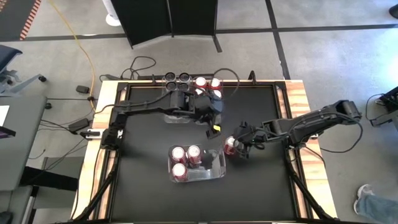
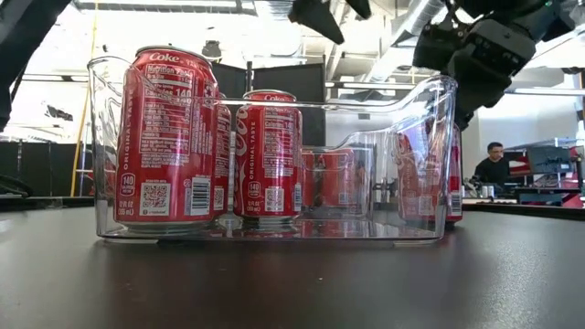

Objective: Sort soda cans
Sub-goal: Put the red-white soda can into the bottom transparent bin

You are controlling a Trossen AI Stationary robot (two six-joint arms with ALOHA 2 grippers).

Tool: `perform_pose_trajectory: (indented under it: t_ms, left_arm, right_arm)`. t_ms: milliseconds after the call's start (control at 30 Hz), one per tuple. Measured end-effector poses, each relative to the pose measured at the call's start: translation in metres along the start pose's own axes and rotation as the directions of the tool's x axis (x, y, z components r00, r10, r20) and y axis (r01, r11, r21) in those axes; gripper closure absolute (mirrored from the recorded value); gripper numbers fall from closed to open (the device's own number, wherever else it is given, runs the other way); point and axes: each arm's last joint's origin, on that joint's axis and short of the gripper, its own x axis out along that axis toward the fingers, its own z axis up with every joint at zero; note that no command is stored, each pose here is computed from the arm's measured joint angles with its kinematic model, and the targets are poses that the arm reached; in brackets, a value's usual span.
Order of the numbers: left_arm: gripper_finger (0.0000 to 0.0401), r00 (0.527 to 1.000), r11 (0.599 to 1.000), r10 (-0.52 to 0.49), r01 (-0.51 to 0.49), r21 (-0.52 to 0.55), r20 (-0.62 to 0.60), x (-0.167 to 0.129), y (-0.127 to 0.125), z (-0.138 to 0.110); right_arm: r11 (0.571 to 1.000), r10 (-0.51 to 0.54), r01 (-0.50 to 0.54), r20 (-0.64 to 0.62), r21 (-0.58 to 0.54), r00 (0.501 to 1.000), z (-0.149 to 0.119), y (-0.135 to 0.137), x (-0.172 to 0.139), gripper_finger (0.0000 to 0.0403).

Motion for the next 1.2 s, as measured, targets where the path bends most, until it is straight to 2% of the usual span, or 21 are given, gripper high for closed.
perform_pose_trajectory:
  t_ms: [167, 367, 500, 633, 800, 900, 1000, 1200]
  left_arm:
    - [0.0028, 0.999, 0.998, 0.019, -0.017, -0.055, 0.034, -0.021, 0.007, 0.002]
    - [0.0035, 0.976, 0.983, 0.177, -0.168, -0.077, 0.129, -0.060, 0.015, 0.005]
    - [0.0044, 0.964, 0.970, 0.236, -0.226, -0.085, 0.125, -0.086, 0.026, 0.000]
    - [0.0053, 0.962, 0.963, 0.248, -0.233, -0.134, 0.111, -0.104, 0.032, -0.006]
    - [0.0066, 0.960, 0.959, 0.277, -0.274, -0.071, 0.037, -0.109, 0.027, -0.017]
    - [0.0074, 0.950, 0.948, 0.312, -0.313, -0.060, -0.020, -0.108, 0.029, -0.023]
    - [0.0081, 0.944, 0.942, 0.326, -0.329, -0.064, -0.050, -0.110, 0.032, -0.026]
    - [0.0098, 0.937, 0.940, 0.331, -0.338, -0.053, -0.108, -0.116, 0.030, -0.035]
  right_arm:
    - [0.998, -0.021, 0.023, -0.026, 0.066, 0.999, -0.001, -0.004, 0.006, 0.0051]
    - [0.991, -0.031, 0.032, -0.010, 0.131, 0.999, 0.002, -0.008, 0.006, 0.0120]
    - [0.988, -0.035, 0.038, -0.022, 0.152, 0.999, 0.009, -0.006, 0.002, 0.0130]
    - [0.988, -0.078, 0.073, 0.030, 0.140, 0.997, 0.034, 0.004, -0.017, 0.0130]
    - [0.981, -0.188, 0.180, 0.132, 0.076, 0.973, 0.074, 0.019, -0.054, 0.0130]
    - [0.986, -0.153, 0.131, 0.262, 0.099, 0.953, 0.101, 0.027, -0.073, 0.0130]
    - [0.993, -0.104, 0.080, 0.340, 0.085, 0.935, 0.112, 0.039, -0.079, 0.0130]
    - [1.000, 0.004, -0.007, 0.344, 0.008, 0.939, 0.112, 0.069, -0.054, 0.0130]
